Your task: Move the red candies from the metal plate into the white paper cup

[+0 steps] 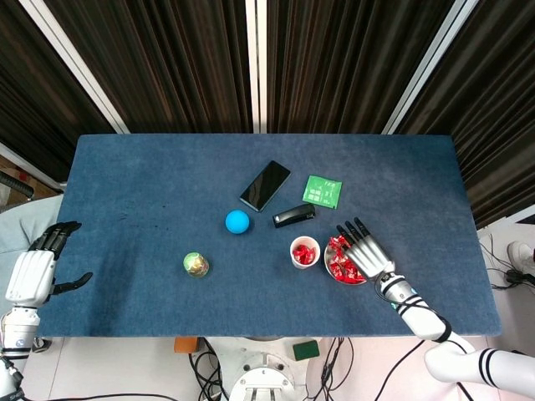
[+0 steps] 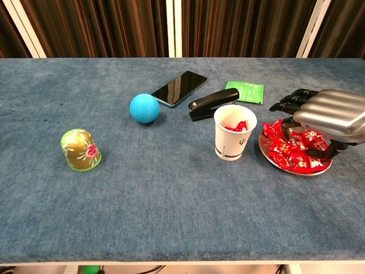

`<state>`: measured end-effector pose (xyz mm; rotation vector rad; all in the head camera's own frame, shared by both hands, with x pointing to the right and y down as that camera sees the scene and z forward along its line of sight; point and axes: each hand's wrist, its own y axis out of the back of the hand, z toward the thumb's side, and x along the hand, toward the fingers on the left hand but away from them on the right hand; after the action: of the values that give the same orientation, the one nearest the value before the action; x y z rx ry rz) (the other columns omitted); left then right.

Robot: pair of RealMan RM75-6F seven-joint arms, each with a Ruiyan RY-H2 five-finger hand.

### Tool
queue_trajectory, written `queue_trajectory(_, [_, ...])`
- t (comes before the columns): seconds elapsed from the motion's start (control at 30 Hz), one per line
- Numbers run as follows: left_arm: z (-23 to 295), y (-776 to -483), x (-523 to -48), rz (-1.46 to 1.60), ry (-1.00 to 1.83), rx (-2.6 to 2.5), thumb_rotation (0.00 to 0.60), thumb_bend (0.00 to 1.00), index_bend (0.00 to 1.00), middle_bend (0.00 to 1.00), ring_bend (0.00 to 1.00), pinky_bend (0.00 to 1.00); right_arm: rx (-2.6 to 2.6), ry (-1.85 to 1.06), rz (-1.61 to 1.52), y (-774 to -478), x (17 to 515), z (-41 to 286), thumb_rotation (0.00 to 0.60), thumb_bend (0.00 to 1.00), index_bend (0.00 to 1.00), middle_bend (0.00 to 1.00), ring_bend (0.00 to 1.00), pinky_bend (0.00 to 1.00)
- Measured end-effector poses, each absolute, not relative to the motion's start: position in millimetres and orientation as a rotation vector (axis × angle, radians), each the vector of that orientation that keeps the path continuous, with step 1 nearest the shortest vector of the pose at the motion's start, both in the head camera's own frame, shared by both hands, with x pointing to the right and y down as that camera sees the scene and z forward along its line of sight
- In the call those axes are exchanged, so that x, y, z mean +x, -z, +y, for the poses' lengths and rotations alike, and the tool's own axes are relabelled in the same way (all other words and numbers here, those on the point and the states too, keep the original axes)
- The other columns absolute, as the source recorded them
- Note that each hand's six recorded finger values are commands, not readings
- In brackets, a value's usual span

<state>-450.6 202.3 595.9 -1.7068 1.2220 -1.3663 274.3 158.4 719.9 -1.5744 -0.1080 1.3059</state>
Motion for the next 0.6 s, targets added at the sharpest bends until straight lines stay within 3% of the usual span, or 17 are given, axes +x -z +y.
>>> queue_trajectory(0.33, [201.9, -595.3, -451.1, 1.219, 1.366, -1.706, 0.600, 0.12, 0.16, 0.14, 0.10, 0.24, -1.568, -1.321, -0.083, -724.5, 275.9, 161.7, 0.600, 0.35, 0.38, 0.01, 0.00, 0.00])
queue_trajectory(0.6, [200.9, -595.6, -450.1, 1.216, 1.366, -1.706, 0.600, 0.12, 0.16, 0.14, 0.10, 0.24, -1.562, -1.329, -0.090, -723.7, 278.9, 159.9, 0.600, 0.36, 0.46, 0.01, 0.00, 0.00])
